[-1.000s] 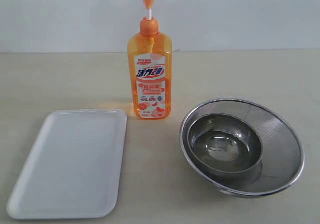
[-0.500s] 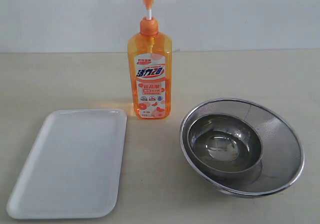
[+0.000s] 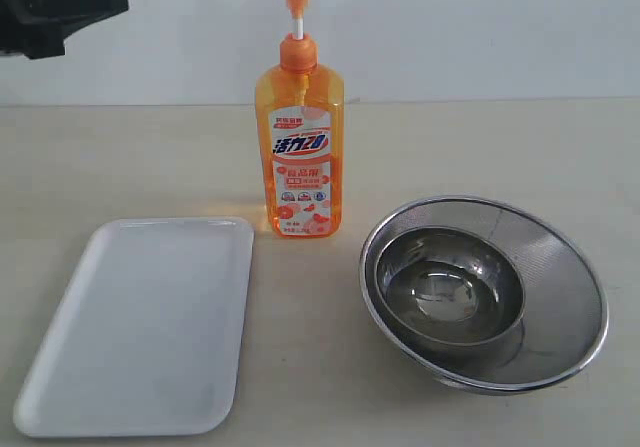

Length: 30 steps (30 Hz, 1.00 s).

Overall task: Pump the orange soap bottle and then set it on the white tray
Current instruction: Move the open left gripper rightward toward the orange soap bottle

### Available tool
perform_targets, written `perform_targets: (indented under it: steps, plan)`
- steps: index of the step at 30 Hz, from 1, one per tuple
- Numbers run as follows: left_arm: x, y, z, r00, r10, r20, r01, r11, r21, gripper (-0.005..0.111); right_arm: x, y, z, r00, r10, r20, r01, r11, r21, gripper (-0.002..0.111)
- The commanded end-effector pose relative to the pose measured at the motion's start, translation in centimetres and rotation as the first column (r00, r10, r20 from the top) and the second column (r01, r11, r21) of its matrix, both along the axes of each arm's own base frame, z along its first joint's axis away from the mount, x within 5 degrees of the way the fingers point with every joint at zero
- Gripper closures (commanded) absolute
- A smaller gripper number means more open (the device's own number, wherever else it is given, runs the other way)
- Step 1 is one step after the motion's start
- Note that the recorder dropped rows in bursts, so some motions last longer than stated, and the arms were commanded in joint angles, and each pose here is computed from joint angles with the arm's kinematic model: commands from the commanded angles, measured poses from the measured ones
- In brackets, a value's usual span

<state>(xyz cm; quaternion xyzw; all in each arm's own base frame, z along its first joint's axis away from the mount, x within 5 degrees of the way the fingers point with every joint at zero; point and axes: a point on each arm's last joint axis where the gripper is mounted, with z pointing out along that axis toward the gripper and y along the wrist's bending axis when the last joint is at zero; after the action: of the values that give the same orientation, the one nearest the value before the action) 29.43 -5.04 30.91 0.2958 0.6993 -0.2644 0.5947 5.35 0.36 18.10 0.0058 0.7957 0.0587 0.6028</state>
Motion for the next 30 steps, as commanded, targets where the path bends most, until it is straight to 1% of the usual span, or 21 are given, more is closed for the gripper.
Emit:
perform_targets:
  steps: [1, 2, 3, 5, 8, 11, 14, 17, 21, 24, 26, 30]
  plan:
    - [1.1, 1.2, -2.7, 0.989, -0.148, 0.026, 0.149, 0.987, -0.06, 0.102, 0.0, 0.0, 0.1, 1.0, -0.004, 0.012, 0.004, 1.0, -0.004, 0.108]
    - [1.0, 1.5, -2.9, 0.98, -0.191, 0.049, 0.194, 0.977, -0.083, 0.102, 0.0, 0.0, 0.1, 1.0, -0.004, 0.012, 0.004, 1.0, -0.004, 0.108]
    - [1.8, 2.5, -4.2, 0.985, -0.17, 0.008, 0.17, 0.98, -0.106, 0.102, 0.0, 0.0, 0.1, 1.0, -0.004, 0.012, 0.004, 1.0, -0.004, 0.108]
    - [2.7, 3.9, -5.6, 0.99, -0.134, -0.033, 0.129, 0.985, -0.118, 0.102, 0.0, 0.0, 0.1, 1.0, -0.004, 0.012, 0.004, 1.0, -0.004, 0.108]
    - [3.9, 5.1, -7.9, 0.984, -0.149, -0.1, 0.141, 0.987, -0.083, 0.102, 0.0, 0.0, 0.1, 1.0, -0.004, 0.012, 0.004, 1.0, -0.004, 0.108]
    - [5.1, 5.3, -9.2, 0.977, -0.173, -0.127, 0.166, 0.984, -0.064, 0.102, 0.0, 0.0, 0.1, 1.0, -0.004, 0.012, 0.004, 1.0, -0.004, 0.108]
    - [6.0, 5.5, -9.4, 0.974, -0.19, -0.123, 0.186, 0.982, -0.04, 0.102, 0.0, 0.0, 0.1, 1.0, -0.004, 0.012, 0.004, 1.0, -0.004, 0.108]
    - [6.4, 4.8, -9.1, 0.971, -0.212, -0.108, 0.211, 0.977, -0.027, 0.102, 0.0, 0.0, 0.1, 1.0, -0.004, 0.012, 0.004, 1.0, -0.004, 0.108]
    - [6.6, 2.7, -8.6, 0.948, -0.303, -0.097, 0.307, 0.951, 0.03, 0.102, 0.0, 0.0, 0.1, 1.0, -0.004, 0.012, 0.004, 1.0, -0.004, 0.108]
    - [7.0, 1.5, -7.9, 0.937, -0.342, -0.068, 0.345, 0.937, 0.054, 0.102, 0.0, 0.0, 0.1, 1.0, -0.004, 0.012, 0.004, 1.0, -0.004, 0.108]
    - [7.0, 1.1, -7.7, 0.931, -0.359, -0.064, 0.363, 0.929, 0.071, 0.102, 0.0, 0.0, 0.1, 1.0, -0.004, 0.012, 0.004, 1.0, -0.004, 0.108]
    - [7.2, 1.2, -7.9, 0.934, -0.352, -0.067, 0.356, 0.932, 0.061, 0.102, 0.0, 0.0, 0.1, 1.0, -0.004, 0.012, 0.004, 1.0, -0.004, 0.108]
